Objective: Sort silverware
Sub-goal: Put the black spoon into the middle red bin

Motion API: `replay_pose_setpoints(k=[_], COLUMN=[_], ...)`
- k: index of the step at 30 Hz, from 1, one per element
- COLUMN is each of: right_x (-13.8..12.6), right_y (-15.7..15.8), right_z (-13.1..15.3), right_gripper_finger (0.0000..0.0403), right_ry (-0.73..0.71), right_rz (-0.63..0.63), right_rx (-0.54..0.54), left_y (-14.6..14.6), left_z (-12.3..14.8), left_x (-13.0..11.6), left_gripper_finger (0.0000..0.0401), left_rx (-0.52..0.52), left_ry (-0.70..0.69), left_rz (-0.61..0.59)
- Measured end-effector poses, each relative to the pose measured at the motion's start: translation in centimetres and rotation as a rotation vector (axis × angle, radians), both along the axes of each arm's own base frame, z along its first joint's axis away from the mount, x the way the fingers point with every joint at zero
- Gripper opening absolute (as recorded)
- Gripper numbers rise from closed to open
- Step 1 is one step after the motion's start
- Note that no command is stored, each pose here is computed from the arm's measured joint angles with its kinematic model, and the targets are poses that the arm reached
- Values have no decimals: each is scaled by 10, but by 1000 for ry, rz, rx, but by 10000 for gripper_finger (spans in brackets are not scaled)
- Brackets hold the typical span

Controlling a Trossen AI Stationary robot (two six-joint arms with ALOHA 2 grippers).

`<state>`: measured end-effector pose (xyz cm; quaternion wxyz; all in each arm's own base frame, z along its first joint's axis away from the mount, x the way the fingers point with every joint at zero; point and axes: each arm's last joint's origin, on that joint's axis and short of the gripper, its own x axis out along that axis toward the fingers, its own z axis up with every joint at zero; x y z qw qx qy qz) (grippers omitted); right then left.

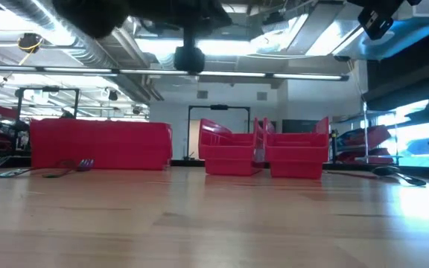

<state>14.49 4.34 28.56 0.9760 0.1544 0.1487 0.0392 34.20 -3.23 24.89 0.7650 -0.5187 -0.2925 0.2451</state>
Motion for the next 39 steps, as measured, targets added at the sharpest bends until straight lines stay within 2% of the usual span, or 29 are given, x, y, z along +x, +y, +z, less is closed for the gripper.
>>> replay_pose_setpoints(k=[2,5,8,11,13,20,28,31,39], right_x=[0,0,0,0,0,0,0,0,0], right_y=[0,0,0,0,0,0,0,0,0], right_z=[0,0,0,0,0,0,0,0,0], right_gripper_finger=[89,89,89,89,89,89,89,89,89], right_ry=[-1,-1,0,0,-1,0,-1,0,-1], right_rz=[0,0,0,0,0,0,1,1,0], right_rx=[0,0,0,0,0,0,0,0,0], left_y=[7,20,30,38,43,54,63,67,68], left_z=[6,19,30,39,41,37,25,19,-10], left_x=[-5,-15,-27,-35,-36,-36,-35,-34,-16], left_gripper_finger=[0,0,0,0,0,7,27,33,39], left_rx=[27,128,187,223,240,238,293,280,236], left_ry=[111,283,417,482,495,538,700,726,721], left_rz=[15,77,183,290,315,334,290,297,176])
